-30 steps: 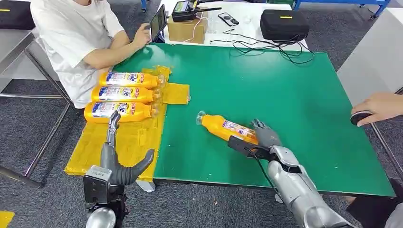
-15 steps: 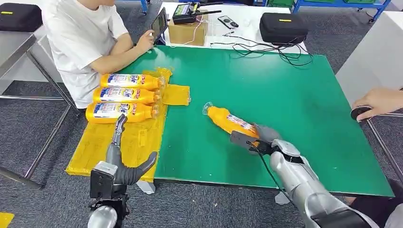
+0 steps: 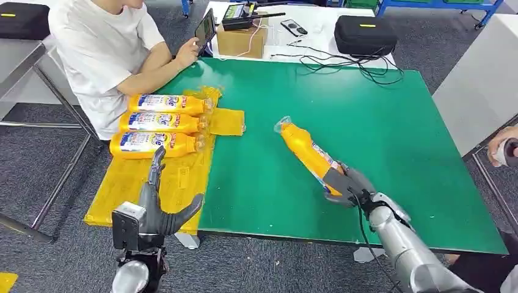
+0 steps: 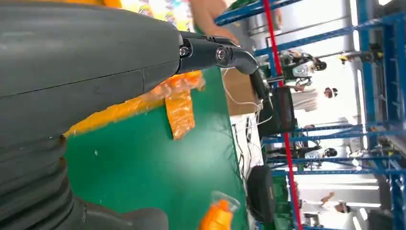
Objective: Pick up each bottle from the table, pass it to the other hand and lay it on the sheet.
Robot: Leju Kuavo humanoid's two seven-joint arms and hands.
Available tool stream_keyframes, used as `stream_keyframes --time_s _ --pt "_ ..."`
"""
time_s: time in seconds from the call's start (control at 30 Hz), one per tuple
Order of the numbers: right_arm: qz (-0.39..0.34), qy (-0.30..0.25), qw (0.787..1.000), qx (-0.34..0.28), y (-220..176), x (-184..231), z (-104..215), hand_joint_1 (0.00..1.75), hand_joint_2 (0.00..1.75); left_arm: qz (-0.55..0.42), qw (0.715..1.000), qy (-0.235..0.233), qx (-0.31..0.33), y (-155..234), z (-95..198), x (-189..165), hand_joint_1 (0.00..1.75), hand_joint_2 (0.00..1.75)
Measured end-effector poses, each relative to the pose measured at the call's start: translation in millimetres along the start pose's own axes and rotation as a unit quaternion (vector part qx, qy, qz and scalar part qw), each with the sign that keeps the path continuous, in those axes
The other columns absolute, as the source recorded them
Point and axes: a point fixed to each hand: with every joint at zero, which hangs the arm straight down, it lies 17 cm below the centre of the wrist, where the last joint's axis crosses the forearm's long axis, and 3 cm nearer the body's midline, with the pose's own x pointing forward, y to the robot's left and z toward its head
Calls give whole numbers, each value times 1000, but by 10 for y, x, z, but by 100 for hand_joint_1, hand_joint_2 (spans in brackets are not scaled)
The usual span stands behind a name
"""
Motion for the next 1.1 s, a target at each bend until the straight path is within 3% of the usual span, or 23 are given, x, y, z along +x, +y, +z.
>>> stream_keyframes --time_s 0.2,0.3,0.4,0.57,0.87,1.1 --pt "-122 -136 979 -86 236 835 311 175 175 182 983 32 3 -139 151 31 0 175" --pt "-160 -219 954 -132 257 1511 558 175 175 216 976 34 -2 -216 280 45 0 175" --pt "-184 -254 937 -150 368 1875 785 175 175 227 973 30 -8 -283 356 69 0 175" --pt "-211 -284 922 -157 406 2125 978 175 175 239 970 37 -22 -376 413 45 0 175" --pt "-196 -320 921 -103 700 2409 1022 175 175 270 957 18 -101 -944 481 280 0 175" --pt "-101 -342 933 -40 1077 2696 872 175 175 301 946 0 -117 -1065 403 455 0 175"
